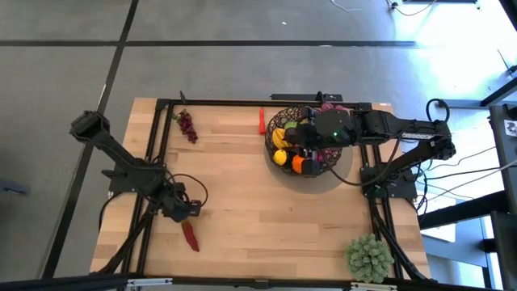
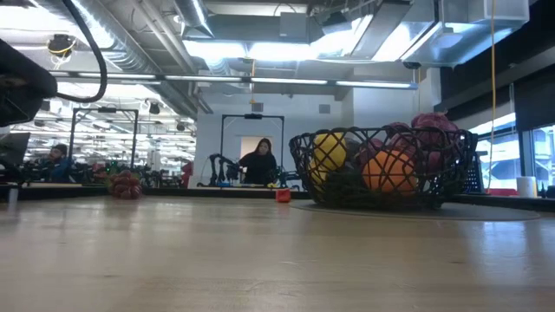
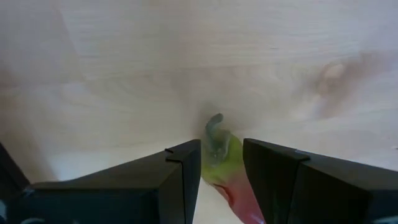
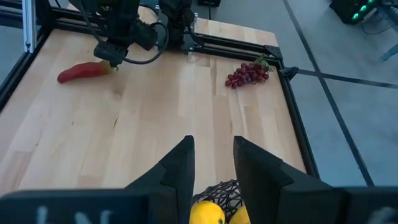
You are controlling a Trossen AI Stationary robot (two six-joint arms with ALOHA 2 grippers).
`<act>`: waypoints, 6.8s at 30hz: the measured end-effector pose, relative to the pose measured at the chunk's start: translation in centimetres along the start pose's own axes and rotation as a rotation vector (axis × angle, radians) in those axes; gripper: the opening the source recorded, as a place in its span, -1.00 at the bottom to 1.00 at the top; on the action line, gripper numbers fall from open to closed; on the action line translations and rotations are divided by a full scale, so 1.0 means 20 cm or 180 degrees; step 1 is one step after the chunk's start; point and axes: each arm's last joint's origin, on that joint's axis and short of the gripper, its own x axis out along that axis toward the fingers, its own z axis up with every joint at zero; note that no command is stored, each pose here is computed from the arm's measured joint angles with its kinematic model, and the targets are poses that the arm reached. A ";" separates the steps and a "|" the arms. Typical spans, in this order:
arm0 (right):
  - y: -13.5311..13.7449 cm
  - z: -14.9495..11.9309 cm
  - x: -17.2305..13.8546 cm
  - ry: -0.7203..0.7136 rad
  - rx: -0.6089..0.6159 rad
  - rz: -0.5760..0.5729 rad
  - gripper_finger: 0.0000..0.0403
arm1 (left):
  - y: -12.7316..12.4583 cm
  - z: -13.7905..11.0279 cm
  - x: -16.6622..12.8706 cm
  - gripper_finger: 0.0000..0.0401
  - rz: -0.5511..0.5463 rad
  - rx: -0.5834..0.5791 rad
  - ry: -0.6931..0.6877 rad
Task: Build produce basket
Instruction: Put the red chili pepper into the black wire basket
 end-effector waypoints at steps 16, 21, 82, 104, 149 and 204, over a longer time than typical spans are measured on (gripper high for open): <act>0.00 0.00 0.00 -0.0005 -0.0070 0.0000 -0.45 | 0.00 -0.01 0.05 -0.45 0.0152 -0.0165 -0.0019; 0.00 0.00 0.00 -0.0006 -0.0070 0.0000 -0.45 | -0.01 -0.01 0.09 -0.45 0.0128 -0.0152 -0.0065; -0.03 0.01 -0.10 0.0216 0.0193 -0.0206 -0.45 | -0.76 0.39 -0.78 -1.00 -0.1088 0.2976 -0.2079; -0.06 0.09 0.04 -0.0186 0.0375 -0.0476 -0.13 | -0.90 0.37 -1.34 -1.00 -0.1615 0.3664 -0.3716; -0.12 0.19 0.41 -0.0767 0.0242 -0.0477 -0.11 | -0.93 0.34 -1.37 -1.00 -0.1949 0.3928 -0.3788; -0.14 0.19 0.41 -0.0862 -0.0095 -0.0243 -0.10 | -0.97 0.35 -1.33 -1.00 -0.1859 0.4200 -0.3781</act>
